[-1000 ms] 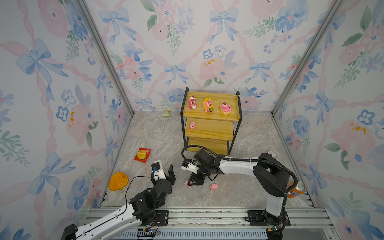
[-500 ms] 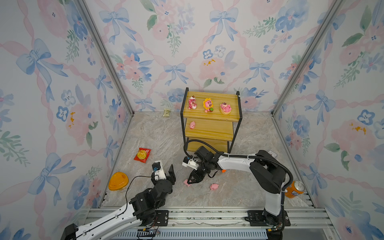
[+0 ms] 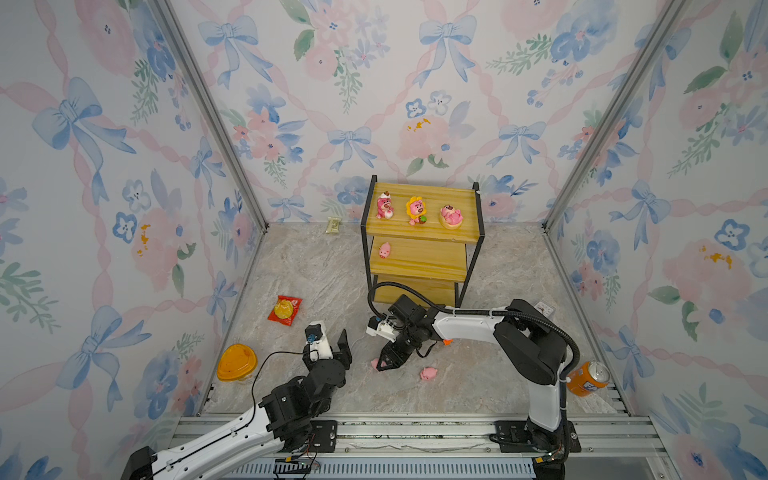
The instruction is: Place and organize the plastic toys onto the shelf
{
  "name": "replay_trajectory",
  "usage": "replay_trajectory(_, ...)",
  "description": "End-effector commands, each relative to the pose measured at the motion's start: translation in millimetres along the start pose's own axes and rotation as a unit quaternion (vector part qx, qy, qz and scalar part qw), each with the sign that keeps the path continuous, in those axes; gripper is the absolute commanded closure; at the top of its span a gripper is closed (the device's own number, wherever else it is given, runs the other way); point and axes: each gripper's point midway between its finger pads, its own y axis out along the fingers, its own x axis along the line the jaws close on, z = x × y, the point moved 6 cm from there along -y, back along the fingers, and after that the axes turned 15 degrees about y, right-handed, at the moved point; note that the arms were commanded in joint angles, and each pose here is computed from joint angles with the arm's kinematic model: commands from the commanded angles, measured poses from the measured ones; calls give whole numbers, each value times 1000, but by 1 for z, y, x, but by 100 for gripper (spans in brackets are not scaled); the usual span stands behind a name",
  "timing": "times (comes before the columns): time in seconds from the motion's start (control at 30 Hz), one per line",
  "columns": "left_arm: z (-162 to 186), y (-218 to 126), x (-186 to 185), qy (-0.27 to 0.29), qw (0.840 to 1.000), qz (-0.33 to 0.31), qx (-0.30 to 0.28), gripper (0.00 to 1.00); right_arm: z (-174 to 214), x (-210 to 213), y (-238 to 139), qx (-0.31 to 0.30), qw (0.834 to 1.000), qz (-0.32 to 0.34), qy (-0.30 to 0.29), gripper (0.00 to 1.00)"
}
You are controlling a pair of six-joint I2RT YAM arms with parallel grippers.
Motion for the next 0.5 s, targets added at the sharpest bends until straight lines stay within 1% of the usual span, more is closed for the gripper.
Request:
replay_trajectory(0.0,2,1,1,8,1000,-3,3,33,3,-2,-2,7,1000,29,-6,61)
replay_trajectory(0.3,5,3,-2,10,1000,0,12,33,1,6,-24,-12,996,75,-42,53)
replay_trajectory(0.47,3,5,-5,20,1000,-2,19,33,8,12,-35,-28,989,119,-84,49)
